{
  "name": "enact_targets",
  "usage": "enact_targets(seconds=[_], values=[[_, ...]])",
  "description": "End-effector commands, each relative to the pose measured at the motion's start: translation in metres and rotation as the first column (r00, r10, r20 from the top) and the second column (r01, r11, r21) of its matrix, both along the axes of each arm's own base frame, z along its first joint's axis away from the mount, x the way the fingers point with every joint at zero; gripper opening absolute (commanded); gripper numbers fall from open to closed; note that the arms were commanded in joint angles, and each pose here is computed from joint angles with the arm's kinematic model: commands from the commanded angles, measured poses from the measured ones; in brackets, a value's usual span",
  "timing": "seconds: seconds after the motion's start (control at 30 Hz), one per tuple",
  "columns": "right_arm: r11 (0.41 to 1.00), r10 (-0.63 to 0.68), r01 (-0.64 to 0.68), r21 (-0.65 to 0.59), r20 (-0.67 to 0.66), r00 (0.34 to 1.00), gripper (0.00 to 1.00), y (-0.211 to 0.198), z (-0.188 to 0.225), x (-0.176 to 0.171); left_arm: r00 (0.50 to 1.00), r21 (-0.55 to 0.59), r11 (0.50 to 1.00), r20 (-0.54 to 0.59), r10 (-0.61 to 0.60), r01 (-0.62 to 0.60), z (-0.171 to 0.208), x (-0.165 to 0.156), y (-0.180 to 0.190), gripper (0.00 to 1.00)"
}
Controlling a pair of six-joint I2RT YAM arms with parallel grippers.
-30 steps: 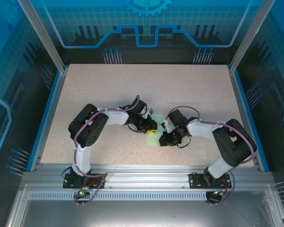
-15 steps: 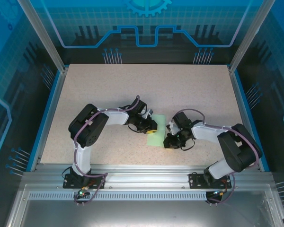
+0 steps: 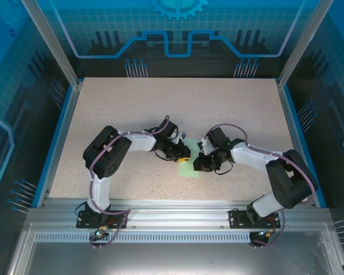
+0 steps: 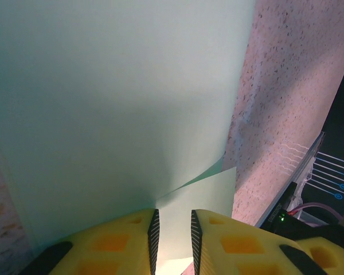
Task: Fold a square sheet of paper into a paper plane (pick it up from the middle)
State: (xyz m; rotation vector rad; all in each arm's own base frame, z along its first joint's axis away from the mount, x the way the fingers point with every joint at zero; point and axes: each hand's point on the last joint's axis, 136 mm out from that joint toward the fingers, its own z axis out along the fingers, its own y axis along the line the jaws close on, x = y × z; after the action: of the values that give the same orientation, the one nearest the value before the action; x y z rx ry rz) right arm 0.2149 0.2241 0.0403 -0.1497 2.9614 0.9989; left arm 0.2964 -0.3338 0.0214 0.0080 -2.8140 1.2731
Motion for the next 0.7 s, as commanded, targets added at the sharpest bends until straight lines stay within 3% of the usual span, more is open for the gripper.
enact_targets(seconds=[0.0,0.17,0.5,0.67], values=[[0.997,0.002,-0.006,-0.082,-0.048,0.999,0.15,-0.007,-0.017,-0.002,0.998,0.064,0.998,-0.057,-0.003,0.007,-0.021,-0.009,0.01,0.26],[0.985,-0.014,-0.003,-0.171,-0.093,0.996,0.16,-0.029,-0.042,-0.016,0.999,0.053,0.999,-0.05,-0.007,0.009,-0.018,-0.007,0.007,0.27],[0.984,-0.026,0.003,-0.18,-0.123,0.992,0.16,-0.032,-0.054,-0.02,0.999,-0.037,0.999,0.045,-0.013,0.015,0.033,0.004,-0.004,0.39],[0.984,-0.026,0.005,-0.176,-0.12,0.992,0.16,-0.031,-0.053,-0.019,1.0,-0.087,0.996,0.026,0.007,-0.005,0.042,-0.004,-0.004,0.37]])
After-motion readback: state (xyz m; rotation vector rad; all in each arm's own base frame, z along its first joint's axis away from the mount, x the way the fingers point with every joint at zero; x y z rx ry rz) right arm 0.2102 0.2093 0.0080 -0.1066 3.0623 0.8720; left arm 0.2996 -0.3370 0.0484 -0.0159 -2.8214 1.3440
